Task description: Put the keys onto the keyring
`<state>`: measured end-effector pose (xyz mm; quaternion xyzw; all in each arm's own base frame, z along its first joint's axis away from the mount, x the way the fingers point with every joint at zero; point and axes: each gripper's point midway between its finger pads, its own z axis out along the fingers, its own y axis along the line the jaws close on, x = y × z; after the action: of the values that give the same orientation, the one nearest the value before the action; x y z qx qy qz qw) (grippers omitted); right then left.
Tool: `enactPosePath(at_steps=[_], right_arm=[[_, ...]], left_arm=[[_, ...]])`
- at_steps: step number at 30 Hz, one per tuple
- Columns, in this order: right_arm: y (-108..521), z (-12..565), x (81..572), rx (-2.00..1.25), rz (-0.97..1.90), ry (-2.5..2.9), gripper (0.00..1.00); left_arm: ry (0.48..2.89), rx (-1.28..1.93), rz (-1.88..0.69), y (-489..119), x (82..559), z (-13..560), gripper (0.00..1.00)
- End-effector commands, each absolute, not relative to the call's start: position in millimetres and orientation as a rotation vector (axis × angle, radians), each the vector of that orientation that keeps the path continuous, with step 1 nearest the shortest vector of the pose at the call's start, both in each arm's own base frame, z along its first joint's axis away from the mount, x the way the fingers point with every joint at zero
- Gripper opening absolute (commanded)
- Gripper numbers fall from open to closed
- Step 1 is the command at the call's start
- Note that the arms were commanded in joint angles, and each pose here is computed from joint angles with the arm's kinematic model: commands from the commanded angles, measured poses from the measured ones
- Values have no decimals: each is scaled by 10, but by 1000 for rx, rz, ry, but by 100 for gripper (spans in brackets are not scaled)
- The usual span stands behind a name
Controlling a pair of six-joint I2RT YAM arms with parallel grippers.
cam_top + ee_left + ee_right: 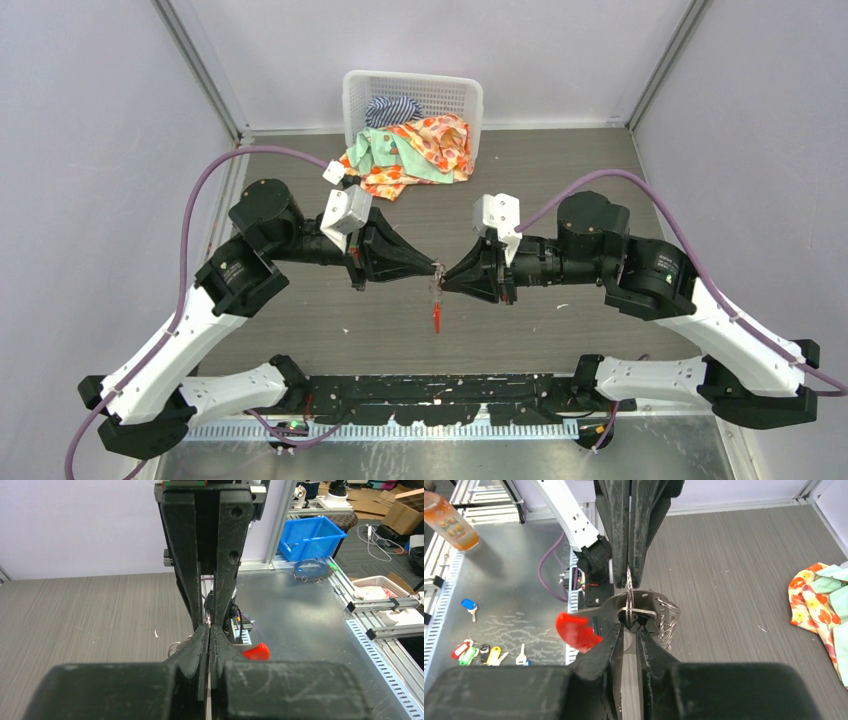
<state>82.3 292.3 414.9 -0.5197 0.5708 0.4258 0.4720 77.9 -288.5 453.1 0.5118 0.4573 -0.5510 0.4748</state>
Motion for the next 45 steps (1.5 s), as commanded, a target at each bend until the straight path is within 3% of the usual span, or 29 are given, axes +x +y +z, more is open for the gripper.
enactPosePath(at_steps=[1, 11, 26, 30, 34, 38, 39, 42, 45], right_arm=[[2827, 4304, 839, -1265, 999, 1359, 23], [2657, 4796, 864, -1143, 973, 1227, 41], [2951, 4687, 869, -1157, 1065, 1228, 39], [2989, 4657, 840, -1179, 1085, 1229, 30], [3004, 4625, 824, -1197, 1093, 1241, 4], [2991, 4608, 805, -1199, 1103, 1260, 1], [2984, 4604, 818, -1193, 1099, 1279, 1], [2968, 4487, 863, -1209, 1065, 1383, 1], [2947, 4327, 924, -1245, 1007, 1515, 1]], left_arm=[[1023, 1225, -1328, -2833, 751, 4743, 0], [1030, 1226, -1323, -2826, 763, 4711, 0], [1028, 1229, -1320, -2804, 756, 4706, 0], [1023, 1227, -1316, -2791, 753, 4712, 0], [1030, 1227, -1313, -2779, 755, 4683, 0], [1042, 1255, -1280, -2783, 789, 4531, 0], [1052, 1272, -1259, -2783, 808, 4457, 2], [1081, 1343, -1155, -2758, 888, 4201, 34], [1094, 1448, -1032, -2694, 953, 3977, 44]])
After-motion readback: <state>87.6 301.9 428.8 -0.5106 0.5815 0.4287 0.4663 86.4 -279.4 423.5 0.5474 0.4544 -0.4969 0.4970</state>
